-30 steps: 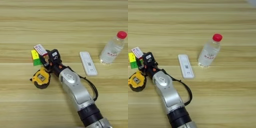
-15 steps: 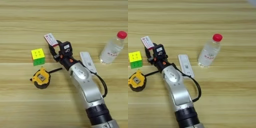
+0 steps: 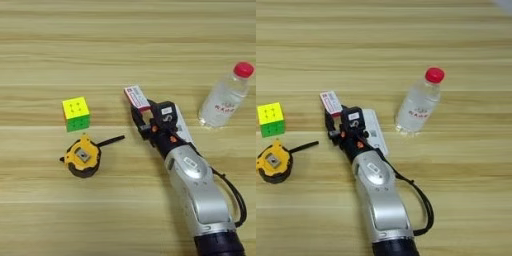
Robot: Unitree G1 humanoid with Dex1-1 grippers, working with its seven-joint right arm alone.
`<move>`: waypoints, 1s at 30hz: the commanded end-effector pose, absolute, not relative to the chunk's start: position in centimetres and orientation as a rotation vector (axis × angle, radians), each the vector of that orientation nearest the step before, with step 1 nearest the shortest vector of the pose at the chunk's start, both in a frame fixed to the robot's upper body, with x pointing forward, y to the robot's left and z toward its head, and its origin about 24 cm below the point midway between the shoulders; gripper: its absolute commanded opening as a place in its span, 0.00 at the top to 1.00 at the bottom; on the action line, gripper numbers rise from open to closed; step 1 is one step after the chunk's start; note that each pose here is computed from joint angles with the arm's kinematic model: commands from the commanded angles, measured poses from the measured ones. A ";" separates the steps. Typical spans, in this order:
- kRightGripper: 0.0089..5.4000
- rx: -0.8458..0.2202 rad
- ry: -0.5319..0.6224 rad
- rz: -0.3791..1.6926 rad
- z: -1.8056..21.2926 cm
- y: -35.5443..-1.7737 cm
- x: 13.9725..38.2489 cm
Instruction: Move the objects on the table
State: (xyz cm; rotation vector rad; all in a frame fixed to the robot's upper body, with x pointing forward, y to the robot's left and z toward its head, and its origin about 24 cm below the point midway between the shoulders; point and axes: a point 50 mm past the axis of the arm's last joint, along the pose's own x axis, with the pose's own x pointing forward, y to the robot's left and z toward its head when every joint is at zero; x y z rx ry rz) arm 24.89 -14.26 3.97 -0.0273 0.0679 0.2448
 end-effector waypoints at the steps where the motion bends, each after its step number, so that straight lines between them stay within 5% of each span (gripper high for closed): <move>1: 0.61 -0.019 -0.019 0.216 5.2 -14.6 25.5; 22: 0.61 -0.015 0.057 0.208 2.5 -14.6 25.8; 30: 0.45 -0.017 0.050 0.208 2.6 -14.7 25.9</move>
